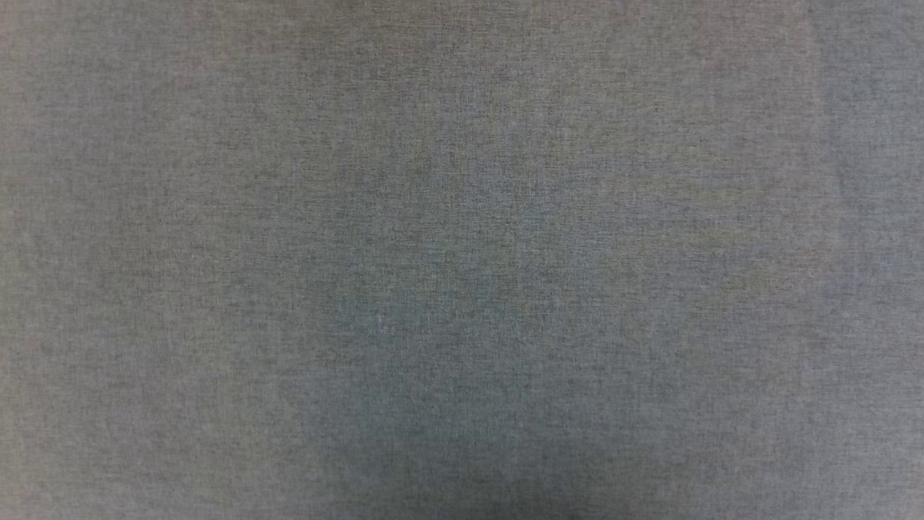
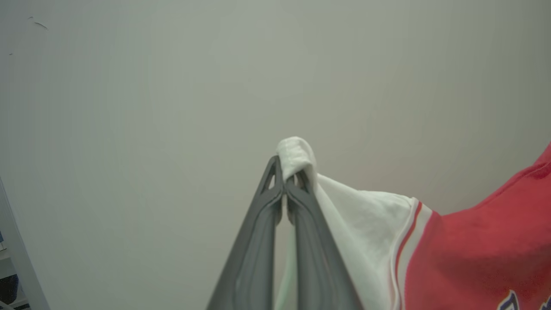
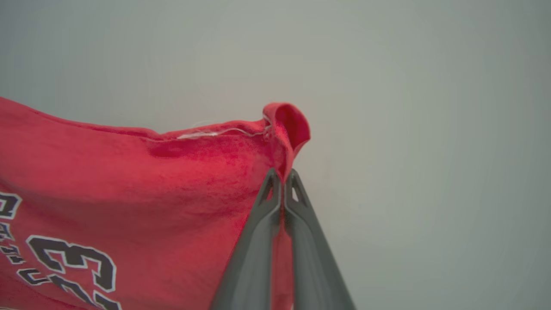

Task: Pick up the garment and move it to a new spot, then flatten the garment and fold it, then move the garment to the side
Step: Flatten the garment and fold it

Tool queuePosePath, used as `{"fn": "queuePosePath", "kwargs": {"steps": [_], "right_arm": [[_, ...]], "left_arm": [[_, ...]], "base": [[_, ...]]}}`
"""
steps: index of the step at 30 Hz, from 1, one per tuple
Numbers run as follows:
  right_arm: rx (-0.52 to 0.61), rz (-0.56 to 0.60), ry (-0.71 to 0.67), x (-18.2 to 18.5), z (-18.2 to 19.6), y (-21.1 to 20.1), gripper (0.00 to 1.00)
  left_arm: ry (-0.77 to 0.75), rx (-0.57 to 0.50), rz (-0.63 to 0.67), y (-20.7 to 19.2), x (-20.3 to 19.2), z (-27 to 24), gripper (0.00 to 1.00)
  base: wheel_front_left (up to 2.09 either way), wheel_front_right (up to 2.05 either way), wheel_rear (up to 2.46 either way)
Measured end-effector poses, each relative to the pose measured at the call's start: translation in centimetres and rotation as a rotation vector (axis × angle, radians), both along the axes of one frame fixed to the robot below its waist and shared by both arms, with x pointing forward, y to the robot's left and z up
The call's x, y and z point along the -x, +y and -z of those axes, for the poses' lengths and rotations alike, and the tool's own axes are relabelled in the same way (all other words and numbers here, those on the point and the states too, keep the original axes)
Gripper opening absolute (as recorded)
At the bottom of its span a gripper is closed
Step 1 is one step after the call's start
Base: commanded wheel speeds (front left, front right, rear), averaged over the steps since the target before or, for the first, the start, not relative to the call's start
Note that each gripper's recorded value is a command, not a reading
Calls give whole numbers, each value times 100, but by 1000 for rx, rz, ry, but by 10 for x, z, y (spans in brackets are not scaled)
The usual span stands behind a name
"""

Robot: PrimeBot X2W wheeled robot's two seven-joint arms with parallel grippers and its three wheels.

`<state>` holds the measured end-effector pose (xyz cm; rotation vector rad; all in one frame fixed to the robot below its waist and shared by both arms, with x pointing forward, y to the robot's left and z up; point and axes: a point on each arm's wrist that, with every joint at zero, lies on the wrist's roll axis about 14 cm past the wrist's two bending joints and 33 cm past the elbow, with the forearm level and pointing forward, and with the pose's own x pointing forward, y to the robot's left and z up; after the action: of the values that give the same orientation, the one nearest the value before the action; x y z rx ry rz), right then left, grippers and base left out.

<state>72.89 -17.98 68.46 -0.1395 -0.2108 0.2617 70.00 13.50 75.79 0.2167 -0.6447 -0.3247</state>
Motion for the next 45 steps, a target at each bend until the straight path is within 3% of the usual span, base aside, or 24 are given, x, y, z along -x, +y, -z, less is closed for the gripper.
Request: {"fn": "queuePosePath", "kwargs": {"steps": [8,18,25,33,45], "right_arm": [[5,-49,174,12,90,12,0],[5,-129,409,86,191,20,0],[-39,-162,525,152,221,14,0],[-75,-160,690,251,252,-4,0],[-142,-148,796,355,275,-10,0]], "left_arm": [[147,-21,8,6,8,78,0],[378,17,9,22,77,185,0],[562,25,7,26,157,251,0],[770,94,-47,35,269,303,0],[930,155,-84,33,379,331,0]], "base": [[0,0,0],[0,0,0],[0,0,0],[0,0,0],[0,0,0]]}}
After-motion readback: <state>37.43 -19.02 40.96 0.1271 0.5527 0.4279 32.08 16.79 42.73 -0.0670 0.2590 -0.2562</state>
